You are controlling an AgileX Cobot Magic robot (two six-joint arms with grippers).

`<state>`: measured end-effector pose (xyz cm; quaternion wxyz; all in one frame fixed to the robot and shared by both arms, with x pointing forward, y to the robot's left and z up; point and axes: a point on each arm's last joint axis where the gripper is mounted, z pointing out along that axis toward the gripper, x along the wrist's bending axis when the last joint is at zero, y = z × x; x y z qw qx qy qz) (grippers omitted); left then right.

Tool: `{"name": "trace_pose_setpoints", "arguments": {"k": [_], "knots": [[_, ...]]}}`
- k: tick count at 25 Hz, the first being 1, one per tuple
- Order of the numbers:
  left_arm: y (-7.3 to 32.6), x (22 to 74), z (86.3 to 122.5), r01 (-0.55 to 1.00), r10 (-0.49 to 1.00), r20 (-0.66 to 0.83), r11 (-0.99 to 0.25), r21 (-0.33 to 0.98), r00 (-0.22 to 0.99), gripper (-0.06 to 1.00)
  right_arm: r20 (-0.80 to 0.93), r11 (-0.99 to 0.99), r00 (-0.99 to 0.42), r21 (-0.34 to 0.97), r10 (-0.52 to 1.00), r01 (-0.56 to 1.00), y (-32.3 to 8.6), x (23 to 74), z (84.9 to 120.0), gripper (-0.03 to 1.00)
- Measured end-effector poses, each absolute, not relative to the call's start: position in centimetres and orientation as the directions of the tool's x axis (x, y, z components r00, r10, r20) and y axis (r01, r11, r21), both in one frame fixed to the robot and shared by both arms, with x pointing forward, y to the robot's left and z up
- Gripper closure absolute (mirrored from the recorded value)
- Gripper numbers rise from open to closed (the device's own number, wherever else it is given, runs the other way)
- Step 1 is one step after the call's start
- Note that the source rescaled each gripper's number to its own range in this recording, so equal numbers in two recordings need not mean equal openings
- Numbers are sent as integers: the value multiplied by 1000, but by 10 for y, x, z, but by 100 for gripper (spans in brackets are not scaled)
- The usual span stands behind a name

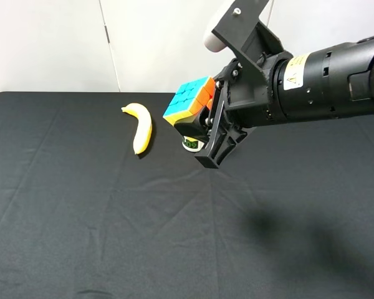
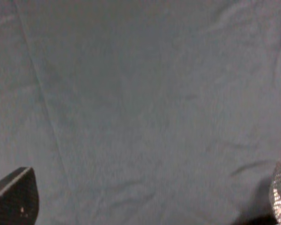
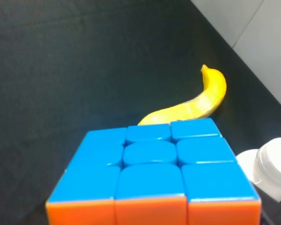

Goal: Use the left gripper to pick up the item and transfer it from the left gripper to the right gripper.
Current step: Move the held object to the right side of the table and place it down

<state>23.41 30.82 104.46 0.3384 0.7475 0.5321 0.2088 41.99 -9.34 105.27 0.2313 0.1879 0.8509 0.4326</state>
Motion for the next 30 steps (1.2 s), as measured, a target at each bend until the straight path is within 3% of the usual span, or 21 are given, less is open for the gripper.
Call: {"name": "trace_pose_setpoints", "arguments": {"k": [20,30], "knots": [[306,239,1039,614,937,-50,-185,767,345,-3,-222,553,-822,823,524,130,-94,420,1052,93],[306,237,1039,639,998,-50,22,769,26,-3,-87,533,-810,792,580,297,-96,415,1045,93]]}}
